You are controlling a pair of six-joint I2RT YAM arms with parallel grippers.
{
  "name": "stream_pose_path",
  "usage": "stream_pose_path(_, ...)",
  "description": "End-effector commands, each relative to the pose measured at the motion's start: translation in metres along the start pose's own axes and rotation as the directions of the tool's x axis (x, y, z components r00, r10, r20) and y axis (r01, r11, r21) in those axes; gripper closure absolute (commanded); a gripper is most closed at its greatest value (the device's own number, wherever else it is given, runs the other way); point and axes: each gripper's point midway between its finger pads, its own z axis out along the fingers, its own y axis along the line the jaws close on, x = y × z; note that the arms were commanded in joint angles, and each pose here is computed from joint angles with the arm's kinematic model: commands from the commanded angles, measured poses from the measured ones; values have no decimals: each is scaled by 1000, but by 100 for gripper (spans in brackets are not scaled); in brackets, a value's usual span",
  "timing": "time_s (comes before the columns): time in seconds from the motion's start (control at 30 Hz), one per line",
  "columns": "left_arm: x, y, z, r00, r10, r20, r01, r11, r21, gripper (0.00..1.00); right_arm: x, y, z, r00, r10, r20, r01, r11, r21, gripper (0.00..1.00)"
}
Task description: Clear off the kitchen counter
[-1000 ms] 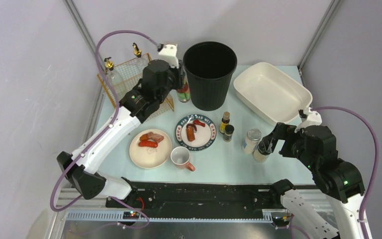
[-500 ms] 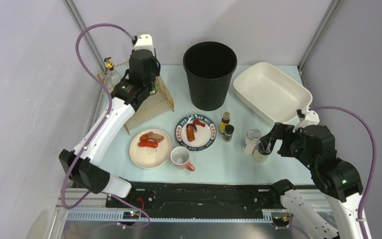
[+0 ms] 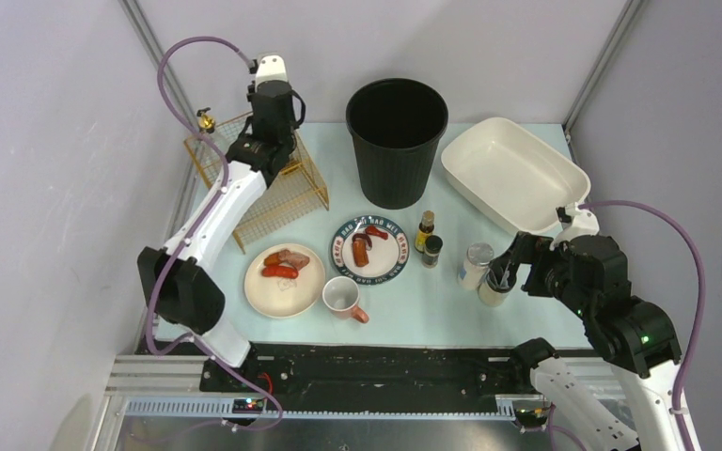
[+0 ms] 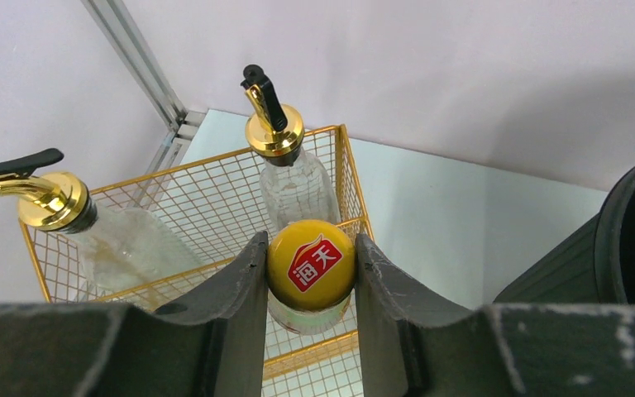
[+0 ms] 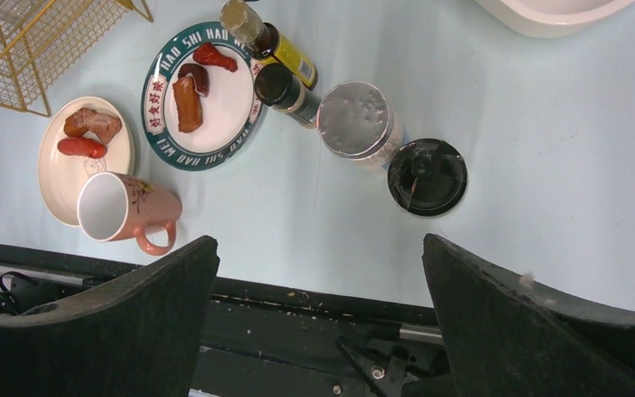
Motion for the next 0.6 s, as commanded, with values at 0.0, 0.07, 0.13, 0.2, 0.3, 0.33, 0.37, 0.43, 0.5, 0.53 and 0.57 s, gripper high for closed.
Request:
stream_pose_path(0.0,-69,4,1,969,-149,197,155,988,-15,100,-7,2,2,999,11,32,-11,1000,-7,2)
stream_pose_path(0.07,-62,1,7,972,-144,184,150,988,-20,100,-7,2,4,999,12,30,-12,1000,-3,2)
stream_pose_path(0.13,-53,0,12,975,-141,172,148,988,-30,100,-6,2,6,1000,13,26,-13,1000,-3,2)
stream_pose_path(0.2,-45,-1,16,977,-140,160,147,988,-34,100,-3,2,8,1000,17,18,-17,1000,-4,2)
stream_pose_path(0.3,-36,-2,19,978,-147,146,153,987,-36,100,-2,2,11,1000,18,10,-18,1000,-6,2)
stream_pose_path(0.33,-31,-2,20,979,-146,139,153,988,-37,100,-2,3,11,1000,20,11,-20,1000,-7,2)
stream_pose_path(0.37,-28,-2,20,979,-154,136,160,986,-36,100,-1,3,12,1000,19,8,-19,1000,-8,2)
stream_pose_path(0.43,-18,-4,22,980,-156,123,162,986,-37,100,-1,3,14,1000,20,6,-20,1000,-10,2)
stream_pose_path(0.5,-2,-5,25,984,-148,98,153,988,-38,100,1,3,16,1000,20,1,-20,1000,-12,2)
stream_pose_path(0.53,2,-6,25,985,-147,91,151,988,-39,100,1,4,17,1000,19,-2,-19,1000,-14,1)
stream_pose_path(0.57,10,-6,26,986,-147,77,150,988,-38,100,2,4,18,1000,20,-4,-20,1000,-15,1)
